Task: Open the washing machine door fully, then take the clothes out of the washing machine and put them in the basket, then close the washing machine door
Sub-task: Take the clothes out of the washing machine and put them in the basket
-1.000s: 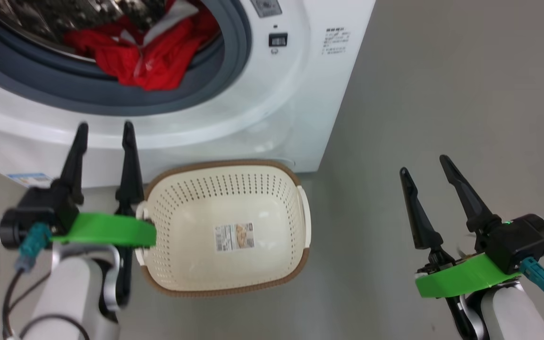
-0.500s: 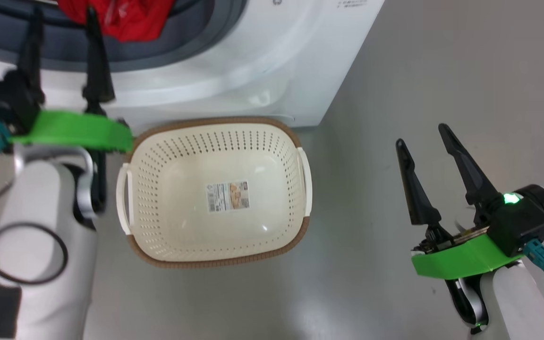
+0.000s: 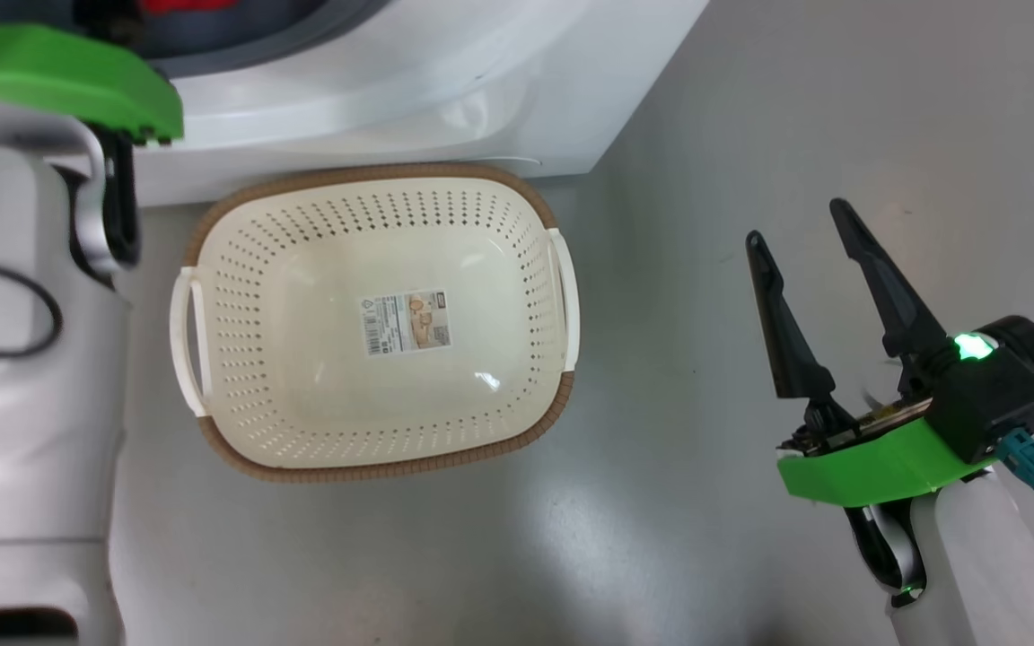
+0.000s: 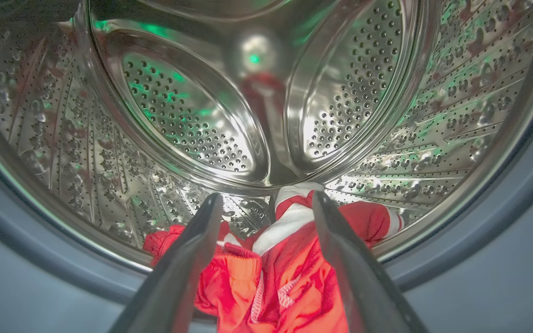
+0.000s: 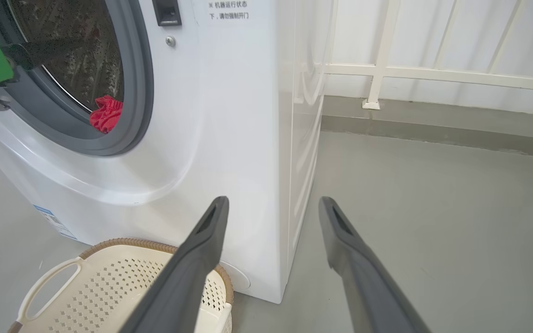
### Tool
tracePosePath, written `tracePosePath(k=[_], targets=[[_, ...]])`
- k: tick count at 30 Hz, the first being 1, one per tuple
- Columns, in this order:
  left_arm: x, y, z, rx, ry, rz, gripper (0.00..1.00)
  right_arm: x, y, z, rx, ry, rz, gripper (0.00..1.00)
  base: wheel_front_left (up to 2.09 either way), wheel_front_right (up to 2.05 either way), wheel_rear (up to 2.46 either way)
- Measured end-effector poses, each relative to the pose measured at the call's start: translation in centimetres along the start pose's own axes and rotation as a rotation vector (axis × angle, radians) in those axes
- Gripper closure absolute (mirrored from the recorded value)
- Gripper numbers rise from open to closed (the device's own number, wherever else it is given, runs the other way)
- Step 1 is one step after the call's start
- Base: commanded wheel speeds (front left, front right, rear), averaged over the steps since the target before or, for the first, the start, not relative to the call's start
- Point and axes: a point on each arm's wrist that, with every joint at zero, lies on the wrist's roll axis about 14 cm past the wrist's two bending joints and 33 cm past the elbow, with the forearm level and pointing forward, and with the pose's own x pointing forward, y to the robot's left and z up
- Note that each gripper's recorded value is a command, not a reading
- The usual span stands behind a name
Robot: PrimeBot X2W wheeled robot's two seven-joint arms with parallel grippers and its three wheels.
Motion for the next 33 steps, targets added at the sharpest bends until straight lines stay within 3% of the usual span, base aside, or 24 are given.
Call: tracePosePath(k=[10,33], targets=[[2.6,0.7,-3.4,0.043,0.186,0.035,0.00,0.3,-0.6,-0.3,-0.013,0.007,-0.008,0.00,0.00,0.00,0.00],[1.5,2.0,-10.6,0.123,0.491,0.059,0.00,-0.6,-2.0,-0.3,-0.027,0.021,-0.045,0.00,0.00,0.00,0.00]])
